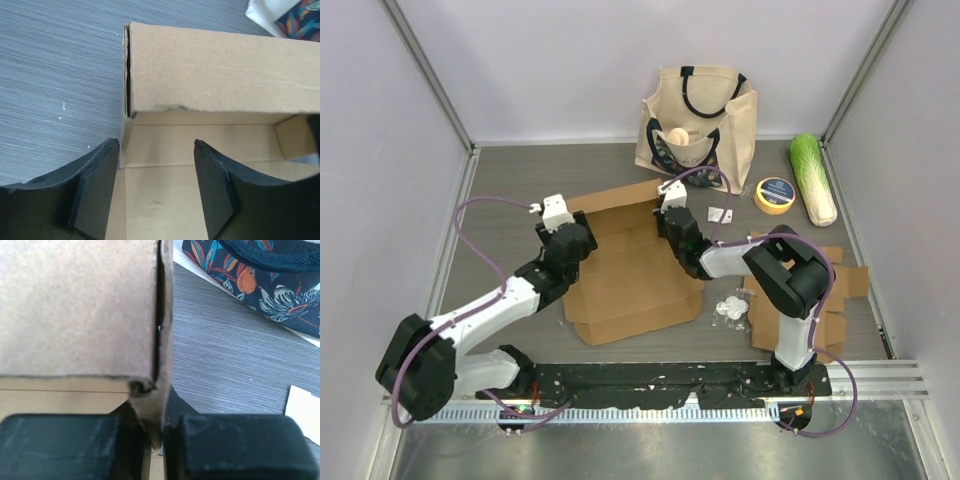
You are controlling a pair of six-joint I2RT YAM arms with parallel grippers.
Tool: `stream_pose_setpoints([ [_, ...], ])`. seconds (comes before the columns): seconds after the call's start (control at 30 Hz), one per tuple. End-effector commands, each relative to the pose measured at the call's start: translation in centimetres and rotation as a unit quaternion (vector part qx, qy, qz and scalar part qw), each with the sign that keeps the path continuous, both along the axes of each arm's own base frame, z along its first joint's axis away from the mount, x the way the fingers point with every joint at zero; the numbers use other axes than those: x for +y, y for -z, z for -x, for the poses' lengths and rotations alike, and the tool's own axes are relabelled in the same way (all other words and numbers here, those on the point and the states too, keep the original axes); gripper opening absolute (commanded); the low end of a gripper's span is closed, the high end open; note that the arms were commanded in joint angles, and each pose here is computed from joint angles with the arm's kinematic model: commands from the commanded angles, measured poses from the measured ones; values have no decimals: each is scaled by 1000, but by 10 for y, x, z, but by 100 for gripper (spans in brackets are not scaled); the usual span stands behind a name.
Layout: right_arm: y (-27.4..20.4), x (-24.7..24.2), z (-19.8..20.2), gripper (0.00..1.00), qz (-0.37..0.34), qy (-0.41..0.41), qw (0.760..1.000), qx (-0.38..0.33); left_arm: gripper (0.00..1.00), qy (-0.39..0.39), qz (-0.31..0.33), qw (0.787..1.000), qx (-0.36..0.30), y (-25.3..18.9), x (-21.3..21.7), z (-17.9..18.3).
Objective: Fold the paper box
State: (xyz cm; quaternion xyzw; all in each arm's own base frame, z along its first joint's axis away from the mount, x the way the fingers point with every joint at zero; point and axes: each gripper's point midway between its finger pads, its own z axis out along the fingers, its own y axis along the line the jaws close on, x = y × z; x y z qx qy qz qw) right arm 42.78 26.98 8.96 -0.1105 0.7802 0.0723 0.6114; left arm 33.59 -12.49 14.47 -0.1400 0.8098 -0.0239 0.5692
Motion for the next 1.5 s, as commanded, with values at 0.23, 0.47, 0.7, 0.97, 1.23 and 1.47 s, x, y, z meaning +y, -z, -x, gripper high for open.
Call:
stream_pose_setpoints([
  [0.23, -25, -28, 54, 81, -16, 25, 993, 117, 75, 99, 146, 982, 61, -27, -12, 79],
  [0.47, 0, -58, 161, 84, -29, -29, 949, 313, 77, 204, 217, 954, 43, -83, -32, 112],
  [0.7, 17, -50, 212, 75, -109, -46, 908, 403, 72, 419, 255, 869, 71, -127, -104, 140],
  [0.97, 42, -60, 223, 63, -114, -34, 903, 412, 59, 507, 226, 824, 118, -108, -159, 172],
  [1.23, 47, -59, 241, 29, -171, -44, 893, 414, 66, 539, 41, 836, 97, -51, -206, 201],
  [1.47, 10, -50, 244, 1, -197, -84, 894, 393, 82, 549, -239, 795, 97, 20, -213, 210],
])
